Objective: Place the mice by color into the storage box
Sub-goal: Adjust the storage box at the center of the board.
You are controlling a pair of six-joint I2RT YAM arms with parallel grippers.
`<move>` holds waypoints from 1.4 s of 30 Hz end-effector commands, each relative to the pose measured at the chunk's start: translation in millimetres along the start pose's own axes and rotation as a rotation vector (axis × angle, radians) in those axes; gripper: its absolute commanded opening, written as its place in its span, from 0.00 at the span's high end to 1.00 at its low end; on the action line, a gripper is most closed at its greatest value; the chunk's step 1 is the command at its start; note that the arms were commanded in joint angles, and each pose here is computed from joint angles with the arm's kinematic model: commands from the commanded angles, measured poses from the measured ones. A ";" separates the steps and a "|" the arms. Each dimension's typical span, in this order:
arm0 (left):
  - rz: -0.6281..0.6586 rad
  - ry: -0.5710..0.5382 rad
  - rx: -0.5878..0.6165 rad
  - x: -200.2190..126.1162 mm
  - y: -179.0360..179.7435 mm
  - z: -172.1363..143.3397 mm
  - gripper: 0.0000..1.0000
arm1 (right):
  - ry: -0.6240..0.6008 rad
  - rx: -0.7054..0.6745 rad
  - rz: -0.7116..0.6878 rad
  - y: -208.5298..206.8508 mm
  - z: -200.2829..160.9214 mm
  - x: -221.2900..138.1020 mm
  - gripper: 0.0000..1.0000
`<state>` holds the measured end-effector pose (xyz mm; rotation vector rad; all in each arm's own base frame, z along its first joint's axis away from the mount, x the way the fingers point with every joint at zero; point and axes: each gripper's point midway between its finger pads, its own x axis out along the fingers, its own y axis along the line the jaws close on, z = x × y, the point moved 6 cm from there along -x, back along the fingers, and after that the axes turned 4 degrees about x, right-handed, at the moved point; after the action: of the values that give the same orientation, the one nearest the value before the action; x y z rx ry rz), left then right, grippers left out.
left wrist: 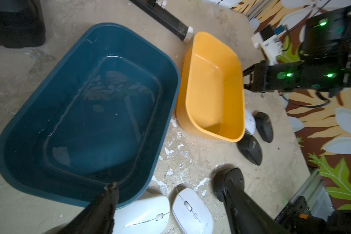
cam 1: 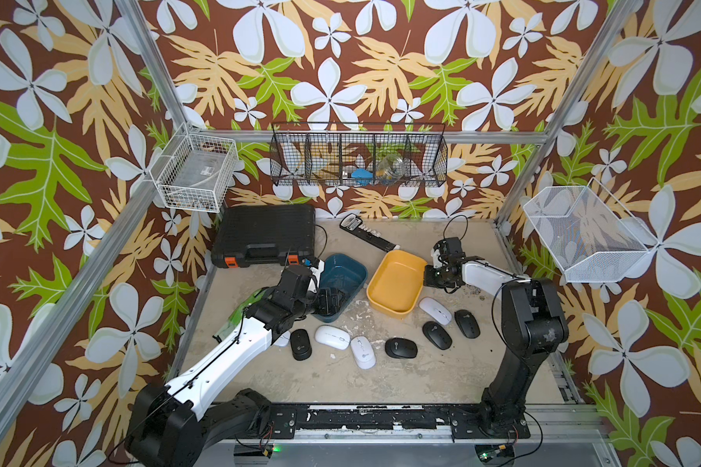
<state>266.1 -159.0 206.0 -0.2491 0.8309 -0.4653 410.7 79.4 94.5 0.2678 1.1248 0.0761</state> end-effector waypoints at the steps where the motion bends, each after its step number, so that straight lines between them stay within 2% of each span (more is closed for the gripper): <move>1: 0.110 -0.004 0.003 18.9 13.5 7.9 0.37 | -0.002 -0.036 0.022 10.1 1.4 -1.1 1.00; 3: 0.147 0.028 -0.016 34.5 20.3 5.8 0.53 | -0.006 -0.052 0.031 15.9 -0.5 -3.3 1.00; 6: 0.183 0.067 -0.028 51.9 26.8 2.3 0.68 | -0.003 -0.079 0.038 21.3 -7.7 -6.6 1.00; 9: 0.222 0.121 -0.026 65.4 35.2 -7.7 0.78 | -0.006 -0.103 0.037 22.9 -15.6 -12.4 1.00; 12: 0.213 0.183 -0.034 75.0 38.9 -22.6 0.84 | -0.008 -0.132 0.037 24.7 -25.3 -20.6 1.00; 19: 0.155 0.274 -0.067 87.3 37.1 -47.1 0.87 | -0.017 -0.155 0.044 25.3 -46.5 -40.7 1.00; 27: -0.031 0.334 -0.106 104.6 -5.7 -54.4 0.87 | -0.069 -0.156 0.056 24.1 -57.2 -78.4 1.00; 34: -0.133 0.318 -0.150 118.9 -33.3 -41.6 0.86 | -0.079 -0.187 0.094 30.1 -63.3 -97.8 1.00; 42: -0.191 0.267 -0.199 134.3 -46.4 -20.8 0.83 | -0.024 -0.312 0.217 85.3 -69.2 -97.9 1.00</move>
<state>306.9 -257.2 111.4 -0.4055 1.1625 -0.5707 314.9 140.6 174.3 0.1159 1.0121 0.3799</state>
